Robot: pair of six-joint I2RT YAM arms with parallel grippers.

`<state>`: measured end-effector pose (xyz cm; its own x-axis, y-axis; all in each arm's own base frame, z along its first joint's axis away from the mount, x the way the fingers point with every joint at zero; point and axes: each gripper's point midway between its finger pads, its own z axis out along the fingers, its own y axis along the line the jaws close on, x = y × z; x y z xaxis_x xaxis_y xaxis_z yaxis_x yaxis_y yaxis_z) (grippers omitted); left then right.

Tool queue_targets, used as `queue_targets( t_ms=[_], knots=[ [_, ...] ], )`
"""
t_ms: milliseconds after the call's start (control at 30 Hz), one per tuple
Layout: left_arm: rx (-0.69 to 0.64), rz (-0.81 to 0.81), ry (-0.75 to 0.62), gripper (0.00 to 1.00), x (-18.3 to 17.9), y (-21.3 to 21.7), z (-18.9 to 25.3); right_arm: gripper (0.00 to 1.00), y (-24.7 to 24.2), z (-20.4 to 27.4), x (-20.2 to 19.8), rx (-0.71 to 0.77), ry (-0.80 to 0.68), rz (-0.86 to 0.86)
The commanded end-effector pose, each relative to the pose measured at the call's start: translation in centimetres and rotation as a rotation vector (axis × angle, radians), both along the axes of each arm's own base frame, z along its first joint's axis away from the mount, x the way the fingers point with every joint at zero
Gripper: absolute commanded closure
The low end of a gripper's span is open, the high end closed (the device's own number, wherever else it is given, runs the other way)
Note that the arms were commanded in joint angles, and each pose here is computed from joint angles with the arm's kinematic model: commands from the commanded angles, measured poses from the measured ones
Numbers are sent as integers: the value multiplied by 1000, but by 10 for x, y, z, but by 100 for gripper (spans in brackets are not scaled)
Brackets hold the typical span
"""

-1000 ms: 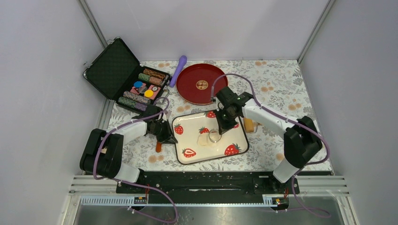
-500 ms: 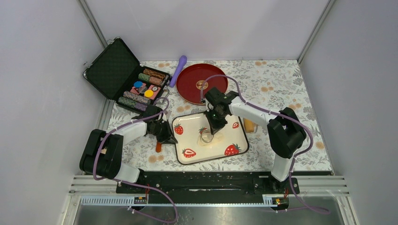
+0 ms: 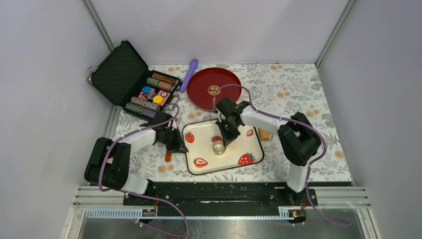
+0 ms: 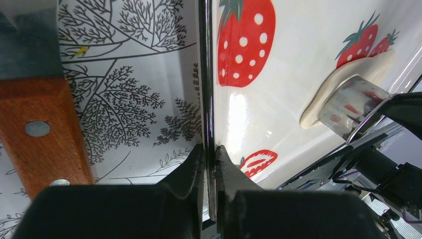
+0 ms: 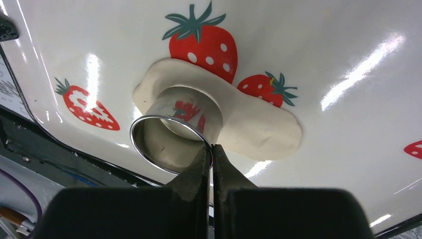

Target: Roll out the dumpling wrappers from the dough

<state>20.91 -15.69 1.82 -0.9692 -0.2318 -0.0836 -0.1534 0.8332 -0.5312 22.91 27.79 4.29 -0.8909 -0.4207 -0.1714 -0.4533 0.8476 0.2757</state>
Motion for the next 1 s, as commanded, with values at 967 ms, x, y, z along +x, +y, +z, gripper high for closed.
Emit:
queue_targets(
  t_ms=[967],
  knots=[
    [24, -17, -24, 79, -4, 4, 4, 63, -11, 0, 6, -52, -76, -52]
  ],
)
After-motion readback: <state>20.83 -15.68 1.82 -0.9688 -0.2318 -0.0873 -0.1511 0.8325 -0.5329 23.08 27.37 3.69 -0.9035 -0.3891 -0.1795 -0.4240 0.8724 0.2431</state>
